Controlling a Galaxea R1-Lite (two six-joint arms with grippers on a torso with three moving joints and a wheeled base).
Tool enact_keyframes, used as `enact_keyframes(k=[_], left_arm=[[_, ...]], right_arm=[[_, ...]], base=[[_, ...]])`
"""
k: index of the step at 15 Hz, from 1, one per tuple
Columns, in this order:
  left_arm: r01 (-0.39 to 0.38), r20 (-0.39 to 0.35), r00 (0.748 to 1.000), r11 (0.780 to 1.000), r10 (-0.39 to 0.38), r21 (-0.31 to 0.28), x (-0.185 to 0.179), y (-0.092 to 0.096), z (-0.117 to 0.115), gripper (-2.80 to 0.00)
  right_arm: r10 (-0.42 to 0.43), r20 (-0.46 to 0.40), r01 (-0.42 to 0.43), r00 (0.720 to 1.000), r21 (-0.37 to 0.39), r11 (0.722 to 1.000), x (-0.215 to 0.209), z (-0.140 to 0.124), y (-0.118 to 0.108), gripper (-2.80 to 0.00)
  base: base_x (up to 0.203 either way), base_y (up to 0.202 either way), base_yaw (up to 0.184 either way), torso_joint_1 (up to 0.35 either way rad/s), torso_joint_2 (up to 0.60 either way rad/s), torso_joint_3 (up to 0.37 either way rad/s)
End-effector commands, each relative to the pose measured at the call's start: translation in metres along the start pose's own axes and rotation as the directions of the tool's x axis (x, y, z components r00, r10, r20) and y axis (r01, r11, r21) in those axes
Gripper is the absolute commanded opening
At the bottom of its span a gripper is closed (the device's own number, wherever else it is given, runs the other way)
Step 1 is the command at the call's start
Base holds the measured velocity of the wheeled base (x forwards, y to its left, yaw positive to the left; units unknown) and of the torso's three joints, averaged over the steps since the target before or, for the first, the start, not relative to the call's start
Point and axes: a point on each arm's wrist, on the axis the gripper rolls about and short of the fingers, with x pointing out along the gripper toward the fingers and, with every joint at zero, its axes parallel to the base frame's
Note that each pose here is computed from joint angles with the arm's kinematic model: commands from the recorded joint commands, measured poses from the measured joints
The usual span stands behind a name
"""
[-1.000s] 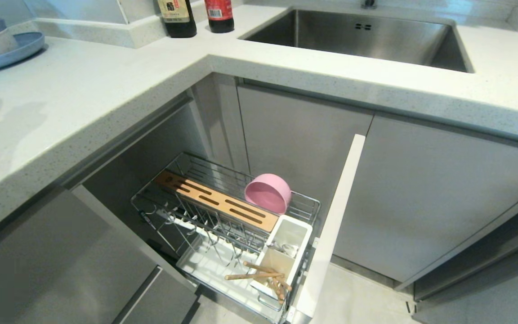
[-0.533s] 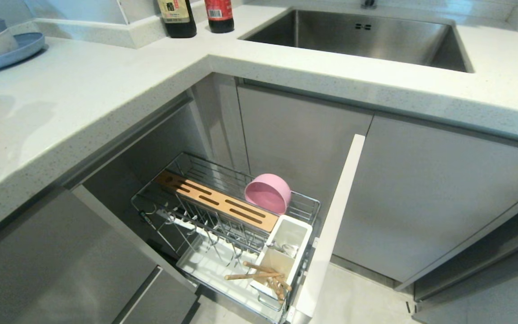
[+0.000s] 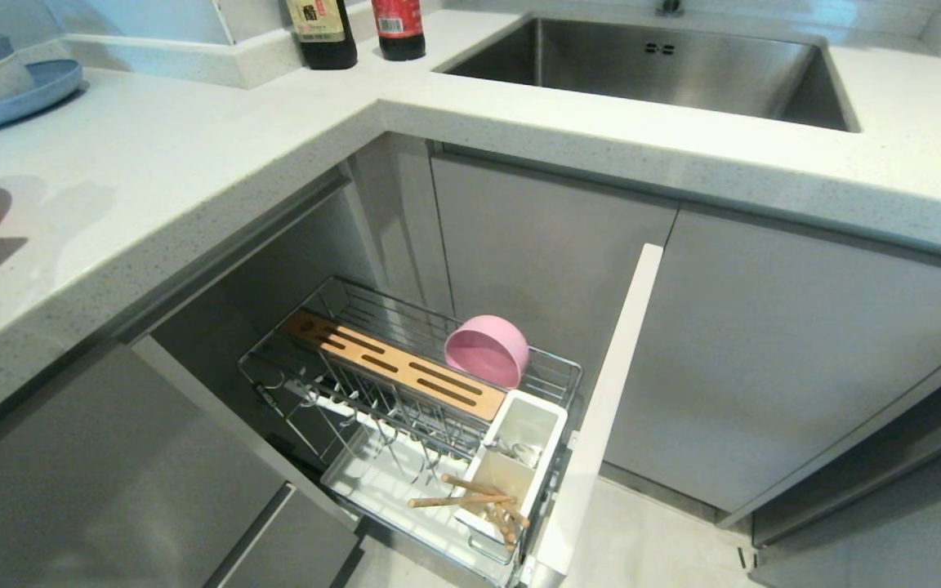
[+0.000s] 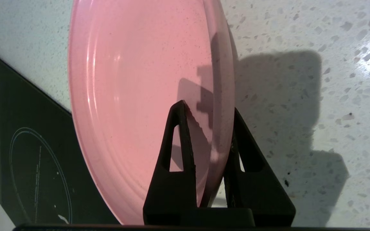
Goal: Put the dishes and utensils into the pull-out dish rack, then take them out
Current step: Take the plate out of the cupboard
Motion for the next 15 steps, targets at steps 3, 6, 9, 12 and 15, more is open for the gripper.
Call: enact_keyframes(k=[3, 6, 9, 12, 15], left_arm=[[0.012, -0.009, 1.000, 1.000, -0.012, 0.010, 0.003, -0.002, 0.001, 0.00], [0.019, 0.001, 1.000, 1.000, -0.019, 0.009, 0.002, -0.002, 0.001, 0.00], [0.044, 0.037, 0.998, 0.999, -0.043, -0.005, -0.001, -0.001, 0.001, 0.00], [0.145, 0.128, 0.982, 0.987, -0.136, -0.067, -0.013, -0.003, 0.000, 0.00], [0.355, 0.275, 0.914, 0.916, -0.297, -0.188, -0.035, -0.006, -0.004, 0.00]], right_arm=[[0.000, -0.002, 0.000, 1.000, 0.000, 1.000, 0.000, 0.000, 0.000, -2.80], [0.000, -0.001, 0.000, 1.000, 0.000, 1.000, 0.000, 0.000, 0.000, -2.80], [0.001, -0.001, -0.001, 1.000, 0.000, 1.000, 0.000, 0.000, 0.000, -2.80], [0.000, -0.001, 0.000, 1.000, 0.000, 1.000, 0.000, 0.000, 0.000, -2.80], [0.002, -0.001, -0.002, 1.000, 0.000, 1.000, 0.000, 0.000, 0.000, -2.80]], base=[[0.000, 0.000, 0.000, 0.000, 0.00, 0.000], [0.000, 0.000, 0.000, 0.000, 0.00, 0.000], [0.000, 0.000, 0.000, 0.000, 0.00, 0.000], [0.000, 0.000, 0.000, 0.000, 0.00, 0.000], [0.000, 0.000, 0.000, 0.000, 0.00, 0.000]])
